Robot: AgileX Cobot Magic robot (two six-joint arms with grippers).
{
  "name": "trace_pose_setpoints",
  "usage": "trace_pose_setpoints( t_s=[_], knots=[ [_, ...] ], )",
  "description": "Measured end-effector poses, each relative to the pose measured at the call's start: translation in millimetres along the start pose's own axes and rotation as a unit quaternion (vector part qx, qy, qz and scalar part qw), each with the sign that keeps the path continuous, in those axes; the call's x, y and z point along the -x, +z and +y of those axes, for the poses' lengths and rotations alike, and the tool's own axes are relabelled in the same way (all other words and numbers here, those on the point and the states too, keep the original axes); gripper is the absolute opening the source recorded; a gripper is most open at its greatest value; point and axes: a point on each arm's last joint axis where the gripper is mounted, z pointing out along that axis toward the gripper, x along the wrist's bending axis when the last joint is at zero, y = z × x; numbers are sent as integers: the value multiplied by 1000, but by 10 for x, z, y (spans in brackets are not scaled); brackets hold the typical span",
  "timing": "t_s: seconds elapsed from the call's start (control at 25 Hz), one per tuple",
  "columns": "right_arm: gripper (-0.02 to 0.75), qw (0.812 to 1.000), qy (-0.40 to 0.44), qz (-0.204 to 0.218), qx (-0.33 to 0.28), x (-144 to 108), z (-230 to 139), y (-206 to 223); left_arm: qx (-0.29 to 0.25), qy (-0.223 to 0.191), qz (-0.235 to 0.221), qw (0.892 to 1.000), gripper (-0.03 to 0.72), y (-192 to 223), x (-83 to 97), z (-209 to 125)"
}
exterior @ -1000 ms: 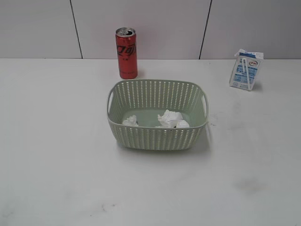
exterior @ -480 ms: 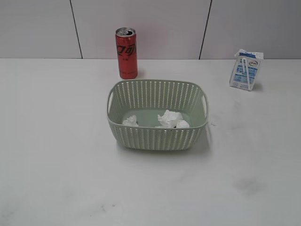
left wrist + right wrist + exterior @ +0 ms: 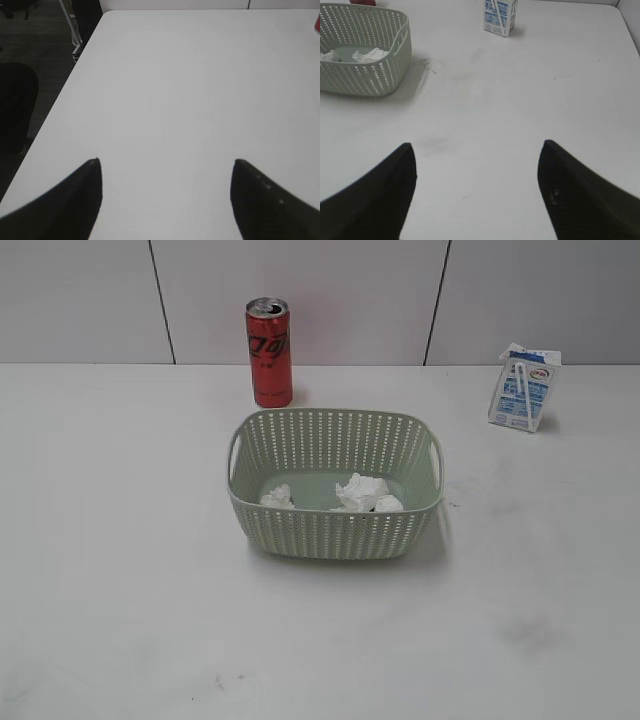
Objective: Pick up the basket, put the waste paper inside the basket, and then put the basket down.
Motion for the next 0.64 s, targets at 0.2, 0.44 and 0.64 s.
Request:
trace_pose_setpoints(
  t_s=[0.2, 0.44, 0.64],
  knots=[
    [571, 1000, 0, 0, 0, 0, 0, 0, 0, 0, 0, 1000, 590, 0, 0, 0],
    [571, 1000, 0, 0, 0, 0, 0, 0, 0, 0, 0, 1000, 590, 0, 0, 0],
    [571, 1000, 1, 0, 0, -1, 0, 0, 0, 0, 0, 1000, 590, 0, 0, 0]
  ],
)
